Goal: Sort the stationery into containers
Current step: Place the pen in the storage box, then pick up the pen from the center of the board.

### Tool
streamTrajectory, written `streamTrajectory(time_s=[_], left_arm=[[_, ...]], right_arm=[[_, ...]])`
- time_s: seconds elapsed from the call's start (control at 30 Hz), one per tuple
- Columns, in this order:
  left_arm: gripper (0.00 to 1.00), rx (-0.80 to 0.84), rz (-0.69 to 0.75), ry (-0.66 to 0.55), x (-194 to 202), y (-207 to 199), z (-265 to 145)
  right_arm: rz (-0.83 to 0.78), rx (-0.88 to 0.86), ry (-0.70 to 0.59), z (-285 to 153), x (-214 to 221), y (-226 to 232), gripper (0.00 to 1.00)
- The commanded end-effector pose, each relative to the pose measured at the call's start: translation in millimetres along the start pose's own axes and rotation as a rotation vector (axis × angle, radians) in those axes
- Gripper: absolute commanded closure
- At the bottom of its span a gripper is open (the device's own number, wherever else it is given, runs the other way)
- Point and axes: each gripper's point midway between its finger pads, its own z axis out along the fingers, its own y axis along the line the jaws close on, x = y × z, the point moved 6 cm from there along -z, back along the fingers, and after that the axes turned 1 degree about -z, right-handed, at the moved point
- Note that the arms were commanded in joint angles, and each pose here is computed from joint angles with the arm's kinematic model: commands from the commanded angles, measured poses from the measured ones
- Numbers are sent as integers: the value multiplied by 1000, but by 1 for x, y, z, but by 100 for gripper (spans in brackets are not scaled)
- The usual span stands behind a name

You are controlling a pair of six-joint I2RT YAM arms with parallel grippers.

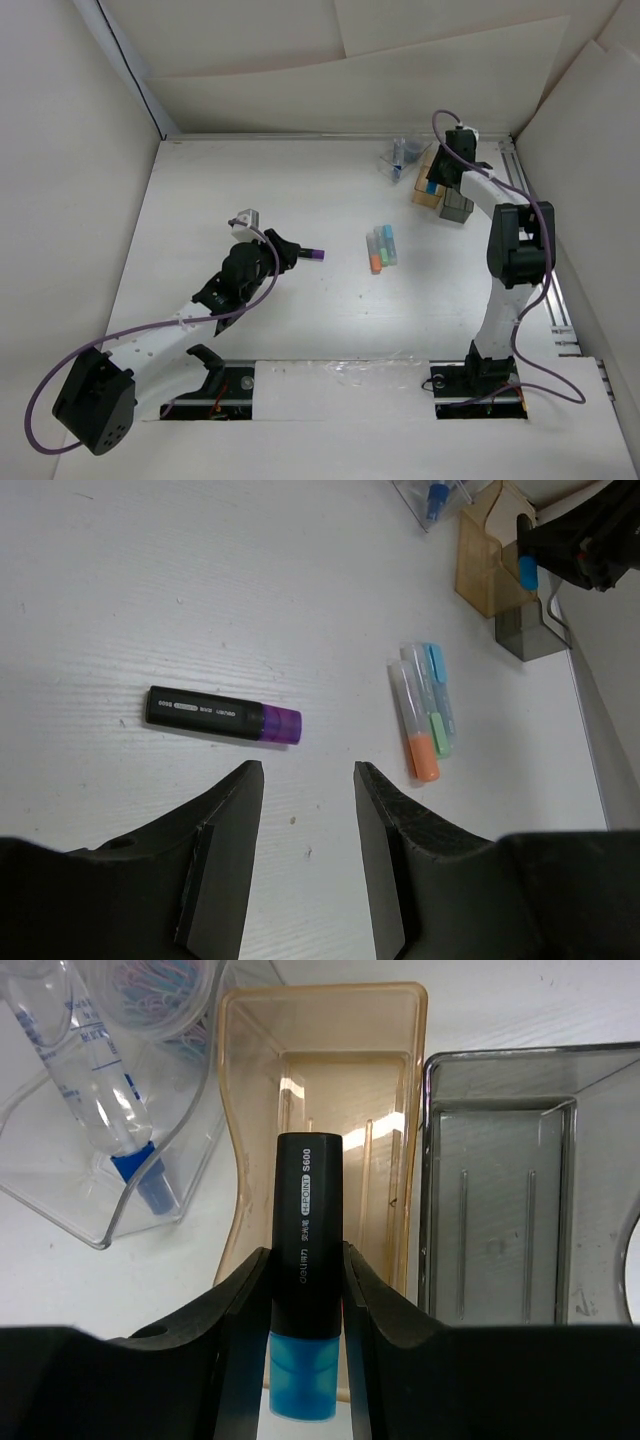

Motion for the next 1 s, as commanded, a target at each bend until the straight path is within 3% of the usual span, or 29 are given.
streamTrajectory(time_s=[0.0,0.03,0.17,0.3,0.4,0.5,0.53,0.63,0.67,0.7,0.83,0.97], left_arm=[[62,32,-13,-26,-5,-5,0],[62,32,-13,-26,-5,-5,0],[62,32,-13,-26,-5,-5,0],[62,32,-13,-26,-5,-5,0],[62,32,-13,-26,-5,-5,0],[62,27,-16,-48,-11,-7,-2],[62,-4,-11,-44,-9,-2,-2],[63,-34,-22,-125,-24,0,-12],[63,-38,-26,-144,-25,2,-15],[63,-49,-31,-172,-29,4,-18],[62,-60,-69,-245,-39,8,-33],[61,-62,-85,-273,-42,9,-38]], right_arm=[[3,-30,-92,-9,-36,8,75],[5,-33,-101,-10,-40,9,73],[3,-38,-88,-7,-36,9,41],[0,-53,-129,-25,-50,11,28],[-1,-61,-160,-43,-57,15,32],[-55,-152,-146,-63,-41,39,54],[-99,-212,-161,-78,-40,50,69],[-263,-460,-72,-101,9,103,83],[-308,-518,-53,-107,22,117,99],[-377,-621,-12,-122,49,147,100],[-600,-779,95,-148,131,193,100],[-709,-787,119,-159,170,209,63]])
